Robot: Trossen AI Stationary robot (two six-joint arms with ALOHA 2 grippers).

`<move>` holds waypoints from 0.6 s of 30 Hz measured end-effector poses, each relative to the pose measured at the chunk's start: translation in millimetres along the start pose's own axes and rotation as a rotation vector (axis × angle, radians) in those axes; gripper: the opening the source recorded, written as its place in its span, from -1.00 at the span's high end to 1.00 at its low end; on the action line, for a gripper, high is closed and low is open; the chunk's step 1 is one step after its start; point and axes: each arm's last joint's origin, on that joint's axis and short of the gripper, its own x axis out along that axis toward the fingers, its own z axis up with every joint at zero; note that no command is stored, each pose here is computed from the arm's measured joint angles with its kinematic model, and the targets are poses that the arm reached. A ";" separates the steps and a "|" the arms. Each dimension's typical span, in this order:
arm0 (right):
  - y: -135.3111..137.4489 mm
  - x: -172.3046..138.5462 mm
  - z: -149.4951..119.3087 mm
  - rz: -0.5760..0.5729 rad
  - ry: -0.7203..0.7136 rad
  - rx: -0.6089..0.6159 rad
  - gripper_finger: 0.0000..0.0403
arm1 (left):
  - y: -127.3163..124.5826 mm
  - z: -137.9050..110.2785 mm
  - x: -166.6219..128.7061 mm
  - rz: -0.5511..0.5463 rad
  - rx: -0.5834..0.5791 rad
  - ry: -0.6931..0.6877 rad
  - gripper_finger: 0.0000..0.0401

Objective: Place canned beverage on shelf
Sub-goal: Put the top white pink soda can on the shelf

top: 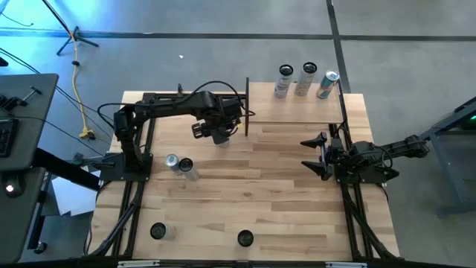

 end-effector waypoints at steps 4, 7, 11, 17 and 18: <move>0.0 0.0 0.0 -0.001 0.000 0.000 -0.93 | -0.4 2.2 -0.2 -0.003 0.006 -0.001 -0.17; 0.0 0.0 0.0 -0.001 -0.001 0.000 -0.93 | -0.6 4.1 -0.6 -0.003 0.012 -0.002 -0.17; 0.0 0.0 0.1 -0.001 -0.001 0.000 -0.93 | -0.6 5.5 -0.7 -0.005 -0.013 -0.043 -0.17; -0.2 0.0 0.1 -0.006 -0.001 0.000 -0.93 | -0.5 5.7 -0.8 -0.007 -0.058 -0.058 -0.24; -0.2 0.0 0.1 -0.006 -0.001 0.000 -0.93 | -0.4 5.7 -0.7 -0.006 -0.059 -0.058 -0.26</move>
